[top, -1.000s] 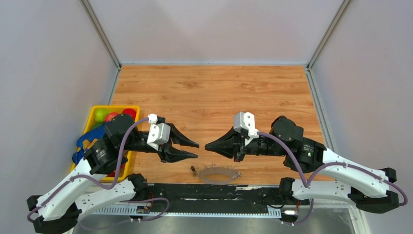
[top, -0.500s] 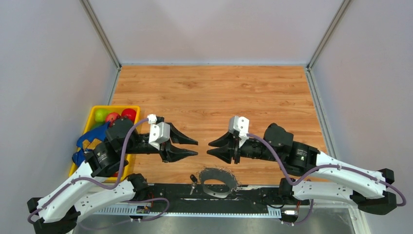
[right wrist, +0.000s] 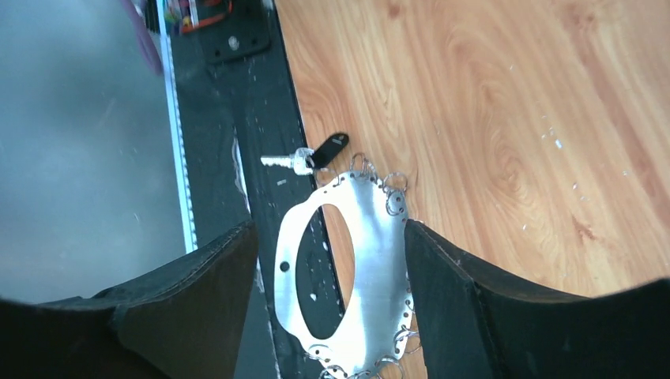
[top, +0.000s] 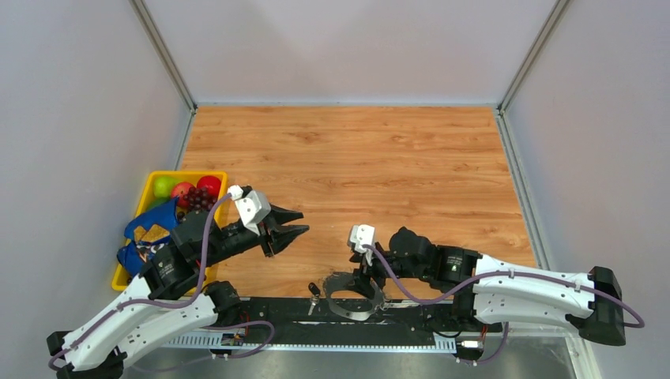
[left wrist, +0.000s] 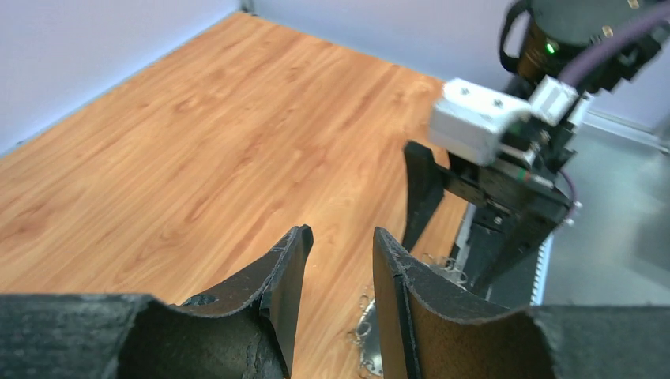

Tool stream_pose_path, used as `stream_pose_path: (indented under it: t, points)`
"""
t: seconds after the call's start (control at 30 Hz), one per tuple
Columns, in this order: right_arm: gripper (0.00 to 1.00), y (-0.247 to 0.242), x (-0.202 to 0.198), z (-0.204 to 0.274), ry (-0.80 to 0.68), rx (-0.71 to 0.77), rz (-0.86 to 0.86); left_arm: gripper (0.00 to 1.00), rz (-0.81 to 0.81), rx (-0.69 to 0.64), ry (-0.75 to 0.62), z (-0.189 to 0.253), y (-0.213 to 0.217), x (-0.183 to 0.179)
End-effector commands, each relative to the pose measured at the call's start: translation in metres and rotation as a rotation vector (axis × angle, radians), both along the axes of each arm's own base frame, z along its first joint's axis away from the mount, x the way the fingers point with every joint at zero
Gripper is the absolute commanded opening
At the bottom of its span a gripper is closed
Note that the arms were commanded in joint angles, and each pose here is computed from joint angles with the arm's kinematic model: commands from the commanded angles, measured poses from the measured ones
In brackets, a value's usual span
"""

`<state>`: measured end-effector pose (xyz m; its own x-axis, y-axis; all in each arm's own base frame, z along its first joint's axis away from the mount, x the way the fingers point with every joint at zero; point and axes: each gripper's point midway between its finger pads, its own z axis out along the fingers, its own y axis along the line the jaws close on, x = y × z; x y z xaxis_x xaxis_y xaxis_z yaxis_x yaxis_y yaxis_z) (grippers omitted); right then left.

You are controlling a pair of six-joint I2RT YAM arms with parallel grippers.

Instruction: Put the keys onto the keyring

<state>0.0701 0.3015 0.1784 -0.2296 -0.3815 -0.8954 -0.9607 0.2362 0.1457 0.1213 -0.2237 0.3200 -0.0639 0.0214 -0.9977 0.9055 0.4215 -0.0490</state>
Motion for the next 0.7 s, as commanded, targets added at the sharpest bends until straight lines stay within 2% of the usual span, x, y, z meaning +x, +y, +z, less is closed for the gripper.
stream_pose_path:
  t: [0.0, 0.1, 0.27, 0.4, 0.67]
  points:
    - [0.72, 0.01, -0.004, -0.005, -0.121, 0.049, 0.112, 0.45, 0.188, -0.057, 0.019, 0.005, 0.019, 0.023]
    - [0.73, 0.015, 0.001, -0.016, -0.203, 0.022, 0.151, 0.45, 0.251, -0.045, 0.037, -0.004, 0.027, 0.03]
    - [0.69, 0.028, 0.006, -0.036, -0.345, -0.044, 0.206, 0.45, 0.374, -0.012, 0.049, -0.018, 0.048, 0.041]
    - [0.68, 0.039, 0.006, -0.044, -0.46, -0.045, 0.279, 0.47, 0.442, -0.031, 0.058, -0.024, 0.059, 0.046]
    - [0.63, 0.05, 0.002, -0.074, -0.552, -0.169, 0.471, 0.5, 0.453, -0.038, 0.067, -0.025, 0.063, 0.045]
